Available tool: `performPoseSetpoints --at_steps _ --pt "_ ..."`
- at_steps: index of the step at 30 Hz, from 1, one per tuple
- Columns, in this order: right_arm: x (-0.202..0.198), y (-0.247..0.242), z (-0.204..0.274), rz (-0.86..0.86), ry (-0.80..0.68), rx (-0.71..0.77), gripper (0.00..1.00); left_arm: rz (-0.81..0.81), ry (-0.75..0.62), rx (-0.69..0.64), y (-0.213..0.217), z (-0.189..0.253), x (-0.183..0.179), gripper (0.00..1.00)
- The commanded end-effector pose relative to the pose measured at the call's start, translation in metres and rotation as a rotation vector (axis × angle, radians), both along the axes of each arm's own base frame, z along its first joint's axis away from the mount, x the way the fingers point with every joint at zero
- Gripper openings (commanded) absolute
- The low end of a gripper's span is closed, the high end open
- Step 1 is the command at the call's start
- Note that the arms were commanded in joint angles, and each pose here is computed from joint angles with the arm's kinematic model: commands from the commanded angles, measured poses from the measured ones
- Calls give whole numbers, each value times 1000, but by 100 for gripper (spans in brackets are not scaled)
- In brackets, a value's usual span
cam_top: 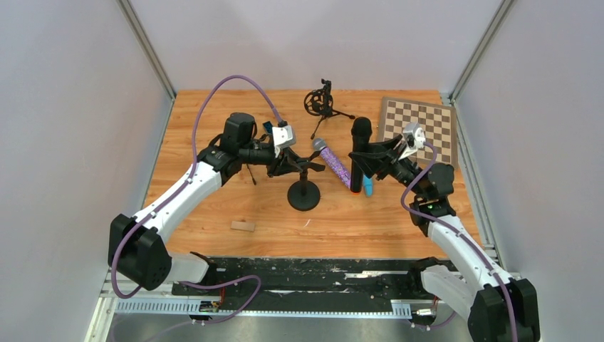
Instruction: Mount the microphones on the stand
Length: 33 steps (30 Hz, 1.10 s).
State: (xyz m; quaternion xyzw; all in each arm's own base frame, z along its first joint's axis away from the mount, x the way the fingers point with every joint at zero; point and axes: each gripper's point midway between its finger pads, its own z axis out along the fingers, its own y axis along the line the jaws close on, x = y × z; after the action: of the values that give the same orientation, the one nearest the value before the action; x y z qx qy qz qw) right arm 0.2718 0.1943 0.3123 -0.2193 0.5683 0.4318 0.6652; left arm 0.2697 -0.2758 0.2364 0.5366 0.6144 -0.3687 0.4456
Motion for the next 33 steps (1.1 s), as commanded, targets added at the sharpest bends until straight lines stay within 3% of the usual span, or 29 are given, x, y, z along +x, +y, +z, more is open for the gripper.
performPoseSetpoints --at_steps 1,14,27,33 --pt "7 -1 46 -31 -185 26 0 -34 -45 -32 -3 20 -1 0" --pt "26 12 45 35 -309 71 0 -20 -43 -16 -2 15 1 0" --pt "-1 18 64 127 -511 142 0 -19 -39 -13 -2 12 3 0" --pt "0 30 64 166 -512 151 0 -17 -51 -10 -1 12 3 0"
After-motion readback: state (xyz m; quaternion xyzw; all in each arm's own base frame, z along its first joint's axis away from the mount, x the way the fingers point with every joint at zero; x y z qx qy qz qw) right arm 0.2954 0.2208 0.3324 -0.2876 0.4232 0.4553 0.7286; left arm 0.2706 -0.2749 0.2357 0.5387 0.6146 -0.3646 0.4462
